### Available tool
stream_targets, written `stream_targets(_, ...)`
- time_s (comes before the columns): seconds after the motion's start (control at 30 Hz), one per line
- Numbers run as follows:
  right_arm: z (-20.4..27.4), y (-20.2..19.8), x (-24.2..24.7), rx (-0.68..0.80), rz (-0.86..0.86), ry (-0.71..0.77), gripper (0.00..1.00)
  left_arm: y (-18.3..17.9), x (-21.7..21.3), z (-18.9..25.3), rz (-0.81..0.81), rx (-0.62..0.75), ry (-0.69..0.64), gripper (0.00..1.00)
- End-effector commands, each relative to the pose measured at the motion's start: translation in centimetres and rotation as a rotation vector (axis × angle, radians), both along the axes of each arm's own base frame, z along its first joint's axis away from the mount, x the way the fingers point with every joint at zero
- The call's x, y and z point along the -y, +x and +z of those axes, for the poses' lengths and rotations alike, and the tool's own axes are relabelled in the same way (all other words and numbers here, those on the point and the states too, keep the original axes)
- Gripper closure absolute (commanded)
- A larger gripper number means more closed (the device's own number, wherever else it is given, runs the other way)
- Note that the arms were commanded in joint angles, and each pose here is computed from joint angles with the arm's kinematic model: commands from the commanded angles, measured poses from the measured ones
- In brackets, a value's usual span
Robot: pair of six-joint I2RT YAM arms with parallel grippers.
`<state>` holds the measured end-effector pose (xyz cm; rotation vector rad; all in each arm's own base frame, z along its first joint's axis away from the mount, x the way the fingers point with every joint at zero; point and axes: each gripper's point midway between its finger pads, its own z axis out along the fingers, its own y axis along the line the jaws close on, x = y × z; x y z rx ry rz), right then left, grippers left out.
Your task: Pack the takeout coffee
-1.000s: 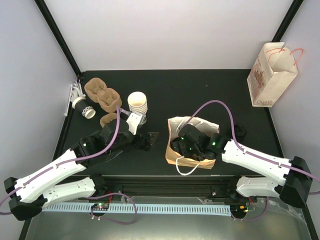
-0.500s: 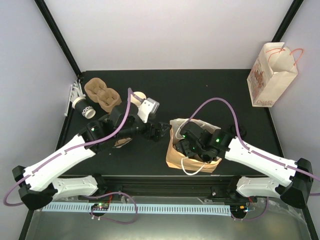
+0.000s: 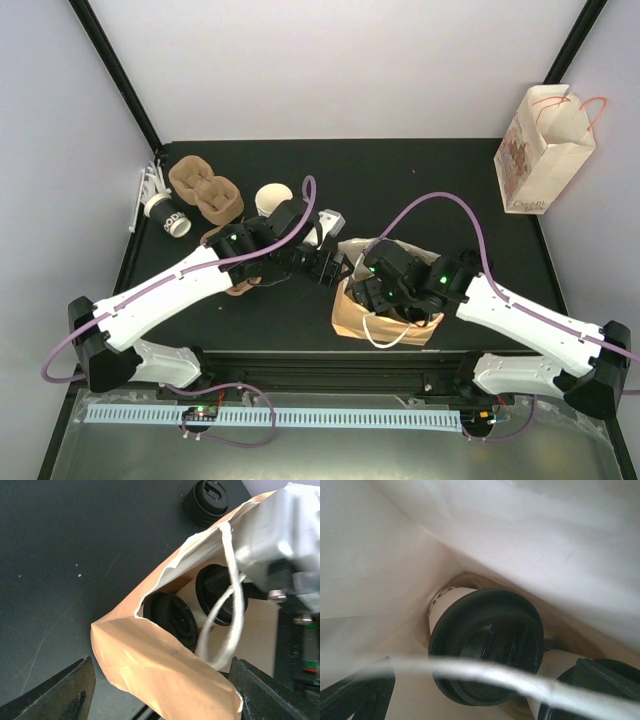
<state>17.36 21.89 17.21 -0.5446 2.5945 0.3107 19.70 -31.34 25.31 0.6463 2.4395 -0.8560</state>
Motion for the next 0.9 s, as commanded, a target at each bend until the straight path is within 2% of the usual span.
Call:
stream_targets(0.0, 2.3, -0.3, -0.1, 0.025, 0.014, 0.054, 0.00, 0.0, 0.3, 0.7, 0.008, -0.036, 0.000, 0.26)
stream_targets(0.23, 4.6, -0.2, 0.0, 0.053, 0.008, 0.085, 0.00, 0.1, 0.6, 0.1, 0.007, -0.078, 0.038, 0.34)
stream_targets(0.53, 7.7, 0.1, 1.5, 0.121, -0.023, 0.101, 0.00, 0.3, 0.6, 0.3, 0.014, -0.068, 0.034, 0.34)
stream_targets(0.87, 7.6, -0.1, 1.4, 0.110, -0.013, 0.103, 0.00, 0.5, 0.4, 0.8, 0.027, -0.047, 0.029, 0.34)
